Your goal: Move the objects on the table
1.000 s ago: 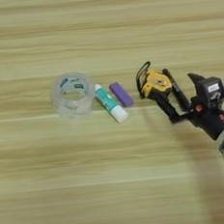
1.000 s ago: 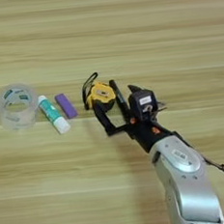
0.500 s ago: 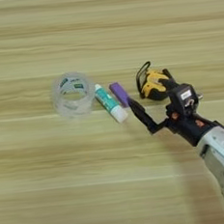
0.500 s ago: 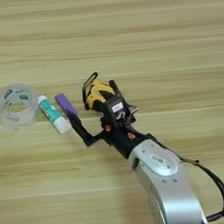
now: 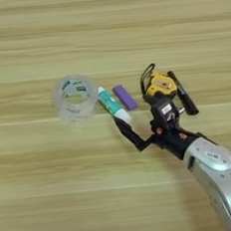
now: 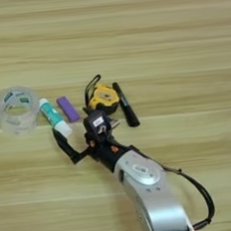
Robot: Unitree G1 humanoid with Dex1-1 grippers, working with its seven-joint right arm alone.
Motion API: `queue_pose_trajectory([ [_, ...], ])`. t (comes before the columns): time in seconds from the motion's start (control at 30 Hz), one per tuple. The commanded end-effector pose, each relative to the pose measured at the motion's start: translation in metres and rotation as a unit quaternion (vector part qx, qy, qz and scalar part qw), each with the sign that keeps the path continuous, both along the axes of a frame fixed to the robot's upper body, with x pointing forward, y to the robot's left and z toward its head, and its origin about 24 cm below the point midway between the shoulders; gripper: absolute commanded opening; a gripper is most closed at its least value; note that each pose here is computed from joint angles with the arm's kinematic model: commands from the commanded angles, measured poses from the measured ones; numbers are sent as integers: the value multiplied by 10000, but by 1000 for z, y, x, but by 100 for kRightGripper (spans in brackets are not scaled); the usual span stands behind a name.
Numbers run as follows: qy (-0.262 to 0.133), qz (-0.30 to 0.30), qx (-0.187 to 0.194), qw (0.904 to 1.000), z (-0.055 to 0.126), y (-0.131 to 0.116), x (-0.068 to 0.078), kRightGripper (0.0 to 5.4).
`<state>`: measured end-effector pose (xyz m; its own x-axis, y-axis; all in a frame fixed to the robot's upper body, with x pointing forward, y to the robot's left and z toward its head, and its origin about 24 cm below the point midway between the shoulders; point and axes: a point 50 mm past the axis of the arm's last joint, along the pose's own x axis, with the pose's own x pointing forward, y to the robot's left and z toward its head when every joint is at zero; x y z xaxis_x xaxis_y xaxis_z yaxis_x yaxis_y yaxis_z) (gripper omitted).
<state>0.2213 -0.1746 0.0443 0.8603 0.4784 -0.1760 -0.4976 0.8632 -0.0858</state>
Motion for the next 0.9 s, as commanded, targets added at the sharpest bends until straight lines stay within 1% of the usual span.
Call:
queue_pose_trajectory([
  [0.03, -501, 71, -90, 9987, 17, 4, 11, 536],
  [0.2, -439, 179, -108, 9988, 13, 10, 11, 536],
  [0.9, -280, 260, -164, 9991, 2, 15, 12, 536],
])
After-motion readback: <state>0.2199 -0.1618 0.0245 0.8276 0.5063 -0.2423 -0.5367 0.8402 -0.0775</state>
